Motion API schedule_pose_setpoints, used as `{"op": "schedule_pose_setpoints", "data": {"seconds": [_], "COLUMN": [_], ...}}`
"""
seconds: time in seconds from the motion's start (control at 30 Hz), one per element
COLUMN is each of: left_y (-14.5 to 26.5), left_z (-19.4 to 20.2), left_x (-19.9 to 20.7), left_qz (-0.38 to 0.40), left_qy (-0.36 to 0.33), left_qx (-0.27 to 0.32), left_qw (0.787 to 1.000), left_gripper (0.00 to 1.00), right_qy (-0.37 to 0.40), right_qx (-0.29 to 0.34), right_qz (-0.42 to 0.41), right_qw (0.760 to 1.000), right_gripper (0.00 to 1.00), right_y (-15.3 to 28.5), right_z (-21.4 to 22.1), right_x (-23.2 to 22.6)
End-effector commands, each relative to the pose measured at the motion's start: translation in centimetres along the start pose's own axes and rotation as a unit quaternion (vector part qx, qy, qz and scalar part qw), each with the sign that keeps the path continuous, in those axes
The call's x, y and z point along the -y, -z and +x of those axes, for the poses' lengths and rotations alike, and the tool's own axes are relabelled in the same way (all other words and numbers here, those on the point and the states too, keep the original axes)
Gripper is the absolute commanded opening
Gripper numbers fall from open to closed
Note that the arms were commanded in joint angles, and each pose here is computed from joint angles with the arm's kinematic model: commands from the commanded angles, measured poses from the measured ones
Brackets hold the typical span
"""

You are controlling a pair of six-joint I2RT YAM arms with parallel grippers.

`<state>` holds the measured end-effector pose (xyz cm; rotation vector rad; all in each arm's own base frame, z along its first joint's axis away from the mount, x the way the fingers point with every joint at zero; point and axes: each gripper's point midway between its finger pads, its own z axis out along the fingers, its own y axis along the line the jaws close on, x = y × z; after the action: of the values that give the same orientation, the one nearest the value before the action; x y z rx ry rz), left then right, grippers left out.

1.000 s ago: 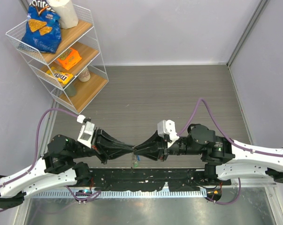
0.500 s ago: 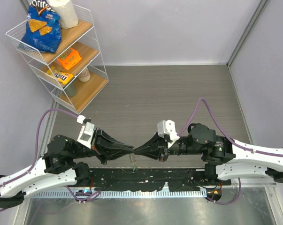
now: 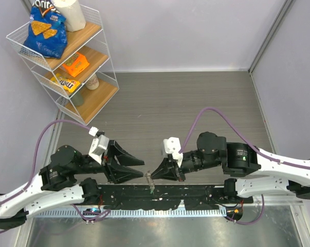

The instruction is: Put the keys on the keyring

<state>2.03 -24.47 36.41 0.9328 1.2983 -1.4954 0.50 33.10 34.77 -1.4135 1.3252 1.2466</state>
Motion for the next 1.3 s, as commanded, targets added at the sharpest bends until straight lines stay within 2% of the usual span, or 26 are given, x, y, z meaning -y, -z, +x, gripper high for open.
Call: {"op": "schedule_pose_setpoints", "data": {"seconds": [0.0,0.23,0.7,0.9,1.2,1.27], "left_y": [0.0,-0.6,-0.9,-1.0,-1.1,-1.1], "left_z": [0.6,2.1,4.0,4.2,4.8,4.8], "left_x": [0.4,0.6,0.2,0.3,0.4,0.4], "left_qz": [0.006,0.018,0.014,0.018,0.026,0.026], "left_qy": [0.004,0.026,0.052,0.054,0.058,0.057], "left_qx": [-0.043,-0.088,-0.142,-0.147,-0.16,-0.162], "left_qw": [0.999,0.996,0.988,0.987,0.985,0.985], "left_gripper": [0.48,0.55,0.55,0.51,0.35,0.34], "right_qy": [0.003,-0.013,-0.02,-0.021,-0.025,-0.025], "right_qx": [-0.043,-0.1,-0.116,-0.118,-0.12,-0.119], "right_qz": [-0.045,-0.043,-0.019,-0.015,-0.015,-0.013], "right_qw": [0.998,0.994,0.993,0.993,0.992,0.992], "right_gripper": [0.05,0.05,0.05,0.05,0.05,0.05], "right_y": [0.6,-0.3,-0.9,-1.3,-1.6,-1.6], "right_z": [0.2,1.9,1.9,1.7,1.7,1.7], "right_x": [-1.7,-1.3,-0.1,0.2,0.6,0.7]}}
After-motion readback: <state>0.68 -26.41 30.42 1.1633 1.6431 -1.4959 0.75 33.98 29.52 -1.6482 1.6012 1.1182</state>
